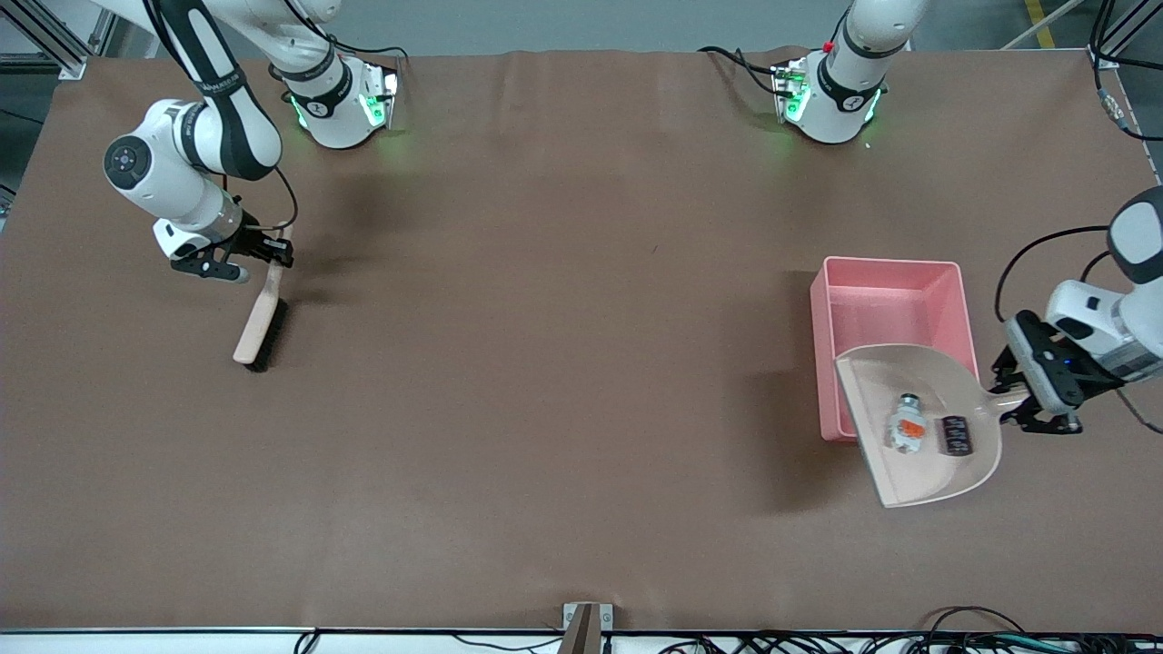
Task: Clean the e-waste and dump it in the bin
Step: 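Carry the loaded dustpan with the left gripper over the pink bin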
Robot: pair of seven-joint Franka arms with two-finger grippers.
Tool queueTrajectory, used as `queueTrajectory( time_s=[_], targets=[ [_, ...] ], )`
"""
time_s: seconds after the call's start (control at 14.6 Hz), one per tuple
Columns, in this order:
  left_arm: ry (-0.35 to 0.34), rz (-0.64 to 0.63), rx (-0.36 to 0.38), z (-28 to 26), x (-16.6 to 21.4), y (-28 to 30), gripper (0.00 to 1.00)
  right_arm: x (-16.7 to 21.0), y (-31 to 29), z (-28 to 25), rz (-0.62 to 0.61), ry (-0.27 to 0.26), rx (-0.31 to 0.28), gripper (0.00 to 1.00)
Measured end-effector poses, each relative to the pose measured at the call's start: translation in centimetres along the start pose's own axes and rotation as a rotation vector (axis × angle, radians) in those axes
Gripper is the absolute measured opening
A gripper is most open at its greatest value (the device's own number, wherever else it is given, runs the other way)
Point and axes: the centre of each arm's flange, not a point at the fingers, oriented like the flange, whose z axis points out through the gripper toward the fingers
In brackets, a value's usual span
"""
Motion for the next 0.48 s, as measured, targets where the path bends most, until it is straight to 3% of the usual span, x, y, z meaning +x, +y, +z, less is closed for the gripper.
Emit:
queueTrajectory(
  time_s=[0.34, 0.41, 0.48],
  targets=[
    [-0.019, 0.055, -0.033, -0.2, -7.8, 2.0, 0.33, 0.8, -0.1, -0.7, -0.004, 0.006, 0.001, 0.93],
    [-0.020, 0.055, -0.065, 0.2, -8.5, 2.6, 0.33, 1.3, -0.2, -1.2, -0.005, -0.003, 0.002, 1.00],
    [-0.023, 0.052, -0.095, 0.5, -8.8, 3.1, 0.33, 1.9, -0.2, -1.9, -0.006, -0.020, 0.004, 1.00]
  ],
)
